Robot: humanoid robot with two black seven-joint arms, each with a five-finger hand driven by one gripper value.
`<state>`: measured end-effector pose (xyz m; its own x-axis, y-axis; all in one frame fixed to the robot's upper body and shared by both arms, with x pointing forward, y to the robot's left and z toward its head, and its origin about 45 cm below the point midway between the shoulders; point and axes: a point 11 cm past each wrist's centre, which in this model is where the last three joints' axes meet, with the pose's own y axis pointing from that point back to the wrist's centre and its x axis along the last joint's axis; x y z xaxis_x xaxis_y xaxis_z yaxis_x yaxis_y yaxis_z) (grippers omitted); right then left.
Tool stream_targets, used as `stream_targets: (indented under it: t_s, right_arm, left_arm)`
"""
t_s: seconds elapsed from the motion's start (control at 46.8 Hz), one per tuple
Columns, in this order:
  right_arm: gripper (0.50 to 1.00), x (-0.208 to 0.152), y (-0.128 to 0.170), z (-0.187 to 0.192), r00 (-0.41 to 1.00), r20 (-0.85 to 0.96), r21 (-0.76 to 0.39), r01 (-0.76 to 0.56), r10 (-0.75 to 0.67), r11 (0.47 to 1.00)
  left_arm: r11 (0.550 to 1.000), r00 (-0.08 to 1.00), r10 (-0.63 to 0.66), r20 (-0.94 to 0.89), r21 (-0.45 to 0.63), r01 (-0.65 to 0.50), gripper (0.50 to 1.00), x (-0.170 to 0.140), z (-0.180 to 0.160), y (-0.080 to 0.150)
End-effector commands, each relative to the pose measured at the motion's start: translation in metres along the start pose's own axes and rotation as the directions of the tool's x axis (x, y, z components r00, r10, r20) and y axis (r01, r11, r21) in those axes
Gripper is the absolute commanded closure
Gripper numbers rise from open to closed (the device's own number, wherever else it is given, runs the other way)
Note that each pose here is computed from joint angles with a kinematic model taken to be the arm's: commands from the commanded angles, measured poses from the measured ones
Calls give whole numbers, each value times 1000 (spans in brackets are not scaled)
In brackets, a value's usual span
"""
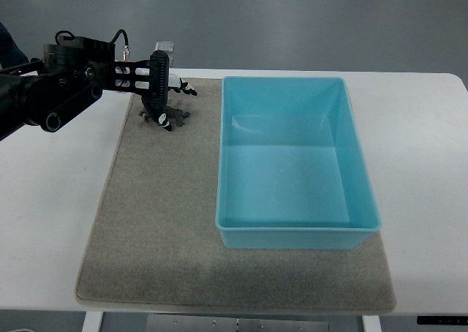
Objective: Place brown hippo in blue box with left hand
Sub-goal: 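Tighten the left hand's grip and lift the hippo off the mat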
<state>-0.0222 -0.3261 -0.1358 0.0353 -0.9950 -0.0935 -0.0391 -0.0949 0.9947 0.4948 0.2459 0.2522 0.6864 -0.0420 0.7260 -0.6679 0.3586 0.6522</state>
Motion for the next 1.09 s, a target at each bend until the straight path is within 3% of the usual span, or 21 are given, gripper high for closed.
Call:
stream_targets:
  t_s: [0.0, 0.492, 0.62, 0.855, 1.005, 1.069]
  right_arm:
    - [564, 0, 0, 0, 1000, 0, -1, 0, 0, 1000]
    - [564, 0, 0, 0, 1000, 0, 1, 0, 0, 1000]
    - [564, 0, 0, 0, 1000, 0, 1, 0, 0, 1000]
    - [564, 0, 0, 0, 1000, 0, 1, 0, 0, 1000]
    - [564, 0, 0, 0, 1000, 0, 1, 0, 0, 1000]
    - [564, 0, 0, 0, 1000, 0, 1, 0, 0, 1000]
  left_arm:
    - [1000, 1000, 1, -1, 2, -1, 536, 1, -1, 1]
    - [999, 999, -35, 24, 29, 34, 557, -8, -9, 1]
    - [999, 999, -32, 23, 30, 31, 596, -8, -10, 2]
    - [999, 999, -42, 8, 27, 42, 600, -20, -13, -3]
    - [999, 1000, -25, 12, 27, 25, 649, -19, -13, -3]
    - [999, 1000, -18, 14, 29, 17, 705, -18, -14, -3]
